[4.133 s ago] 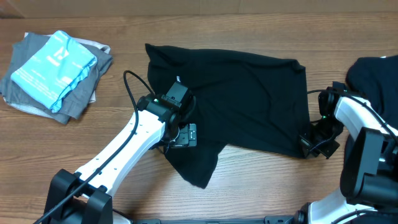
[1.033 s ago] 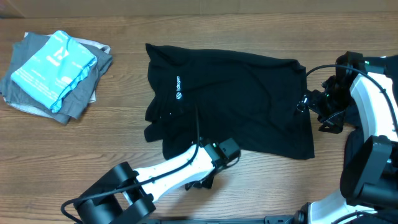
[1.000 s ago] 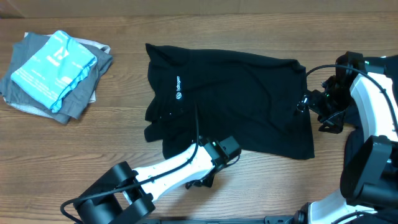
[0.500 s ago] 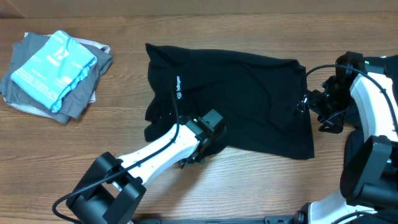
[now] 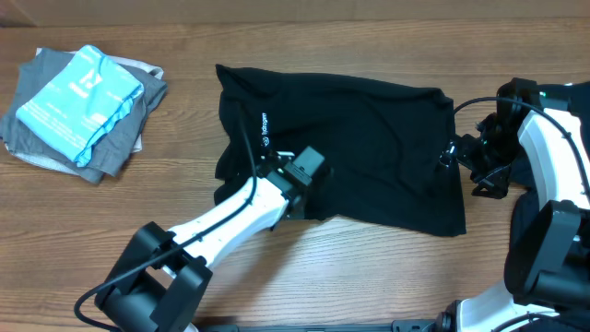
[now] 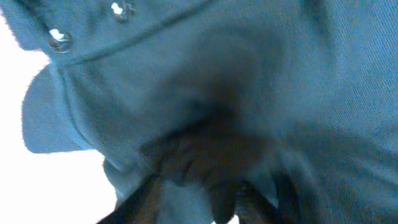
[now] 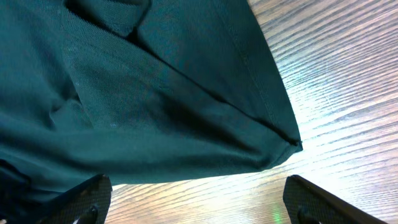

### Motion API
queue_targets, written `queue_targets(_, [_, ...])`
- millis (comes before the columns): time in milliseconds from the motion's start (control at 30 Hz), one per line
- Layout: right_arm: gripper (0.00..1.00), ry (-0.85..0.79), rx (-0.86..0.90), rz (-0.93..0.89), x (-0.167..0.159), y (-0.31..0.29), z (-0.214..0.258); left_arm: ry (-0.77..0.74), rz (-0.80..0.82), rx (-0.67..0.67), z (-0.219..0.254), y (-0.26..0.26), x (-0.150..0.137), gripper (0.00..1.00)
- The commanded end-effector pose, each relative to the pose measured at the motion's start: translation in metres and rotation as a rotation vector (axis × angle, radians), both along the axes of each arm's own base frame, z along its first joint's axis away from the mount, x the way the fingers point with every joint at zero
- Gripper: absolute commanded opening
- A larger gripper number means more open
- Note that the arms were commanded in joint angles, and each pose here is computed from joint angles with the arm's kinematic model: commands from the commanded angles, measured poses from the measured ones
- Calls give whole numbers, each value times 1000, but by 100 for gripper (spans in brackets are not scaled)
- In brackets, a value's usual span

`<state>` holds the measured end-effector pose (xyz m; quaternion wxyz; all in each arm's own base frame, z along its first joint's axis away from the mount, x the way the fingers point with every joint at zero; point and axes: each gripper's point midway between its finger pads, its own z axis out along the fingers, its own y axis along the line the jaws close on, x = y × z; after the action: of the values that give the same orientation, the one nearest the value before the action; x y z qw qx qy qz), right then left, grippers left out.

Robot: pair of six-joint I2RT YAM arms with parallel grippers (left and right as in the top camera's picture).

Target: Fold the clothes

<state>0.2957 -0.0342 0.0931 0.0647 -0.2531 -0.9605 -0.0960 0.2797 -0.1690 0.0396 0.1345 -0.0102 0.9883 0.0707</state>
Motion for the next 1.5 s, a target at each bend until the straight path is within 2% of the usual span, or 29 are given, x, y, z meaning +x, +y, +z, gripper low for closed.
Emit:
queue_targets(0, [93,-15,0,3,-1,0,3,-10,5,-73,19,-4,25,57])
queue_targets(100, [93,-15,-1,3,0,0,3,25,-46,-200,36,-19,36,69])
queue_targets(200, [93,-15,0,3,-1,0,3,49,-114,-265,46,-29,38,71])
queue_targets(400, [94,-15,-1,3,-1,0,3,130,-141,-127,59,-5,20,60])
queue_targets(500, [94,-15,-1,3,-1,0,3,193,-208,-78,59,-3,2,41])
queue_targets(567, [94,-15,0,3,-1,0,3,226,-295,-44,56,-9,-13,35])
queue_targets(733, [95,-15,0,3,-1,0,3,225,-423,39,49,-29,-37,35])
queue_targets(900, [95,-15,-1,3,-1,0,3,216,-455,34,34,-46,-54,33])
queue_targets(1200, [95,-15,-1,3,-1,0,3,229,-455,7,16,-48,-61,20])
queue_targets(1467, [96,-14,-1,3,-1,0,3,217,-459,-22,-4,-50,-63,22])
